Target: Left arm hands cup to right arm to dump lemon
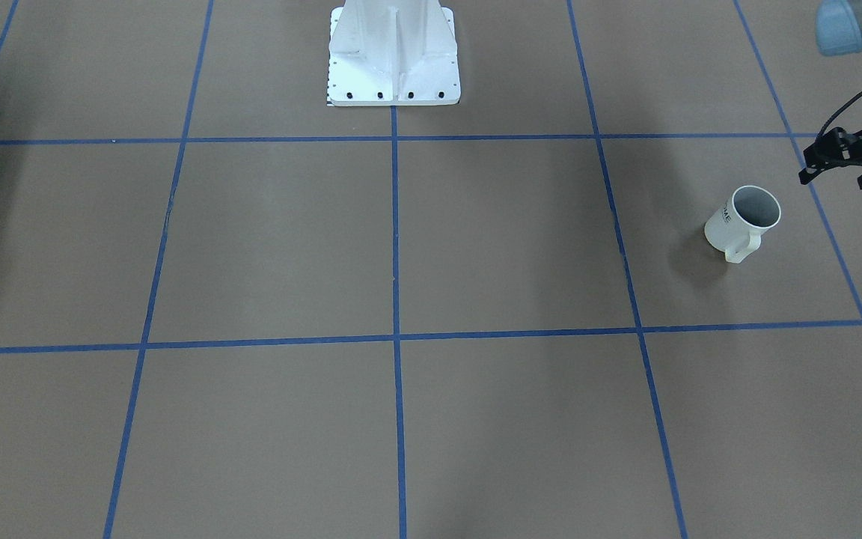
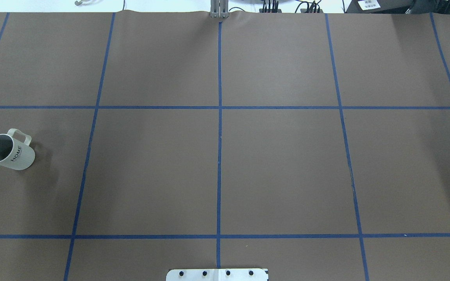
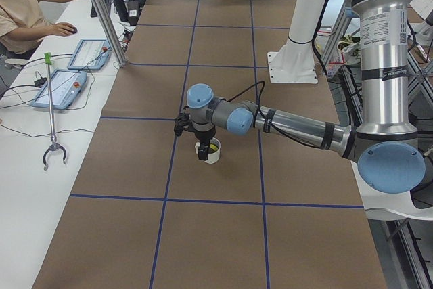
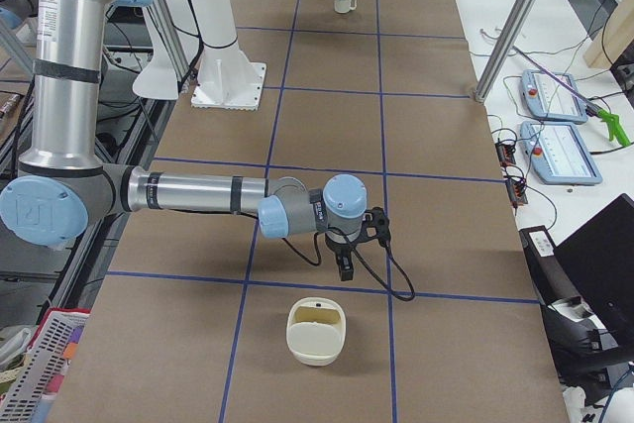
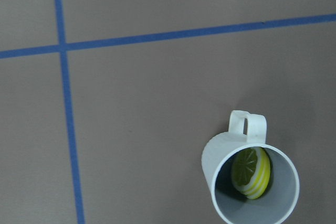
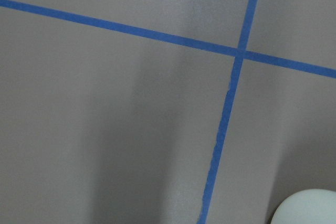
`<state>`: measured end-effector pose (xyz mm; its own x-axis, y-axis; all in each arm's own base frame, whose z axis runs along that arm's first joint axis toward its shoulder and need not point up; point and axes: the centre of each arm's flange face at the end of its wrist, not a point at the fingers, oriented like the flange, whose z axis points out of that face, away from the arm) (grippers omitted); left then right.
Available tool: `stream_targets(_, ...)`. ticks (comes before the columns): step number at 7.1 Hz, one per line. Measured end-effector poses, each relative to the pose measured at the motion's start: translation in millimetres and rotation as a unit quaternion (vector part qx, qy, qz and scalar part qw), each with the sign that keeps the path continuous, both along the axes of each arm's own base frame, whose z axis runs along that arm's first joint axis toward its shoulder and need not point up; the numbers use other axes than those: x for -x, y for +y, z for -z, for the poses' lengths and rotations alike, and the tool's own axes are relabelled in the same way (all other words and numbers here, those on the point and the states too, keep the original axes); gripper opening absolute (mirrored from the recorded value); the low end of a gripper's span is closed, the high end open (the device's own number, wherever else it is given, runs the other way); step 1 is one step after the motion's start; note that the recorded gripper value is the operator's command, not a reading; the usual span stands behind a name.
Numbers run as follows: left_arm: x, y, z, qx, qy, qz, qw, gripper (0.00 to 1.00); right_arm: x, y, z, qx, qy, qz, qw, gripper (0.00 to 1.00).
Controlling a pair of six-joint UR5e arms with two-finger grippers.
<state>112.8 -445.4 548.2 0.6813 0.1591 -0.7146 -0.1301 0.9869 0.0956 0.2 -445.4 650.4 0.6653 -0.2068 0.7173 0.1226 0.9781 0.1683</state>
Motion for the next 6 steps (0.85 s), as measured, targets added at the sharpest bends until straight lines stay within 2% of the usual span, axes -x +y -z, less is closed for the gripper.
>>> stream_targets(2,-20.3,-4.9,-12.9,-0.006,-0.007,-0.015,0.9998,1.0,2.0,2.1,-2.9,0.007,-0.013,0.002,0.9999,1.0)
stream_targets(6,-32.1,-16.8,-27.1,0.002,-0.014,-0.019,0.9997,0.98,2.3,3.7,-6.5,0.012,-0.015,0.003,0.9998,1.0)
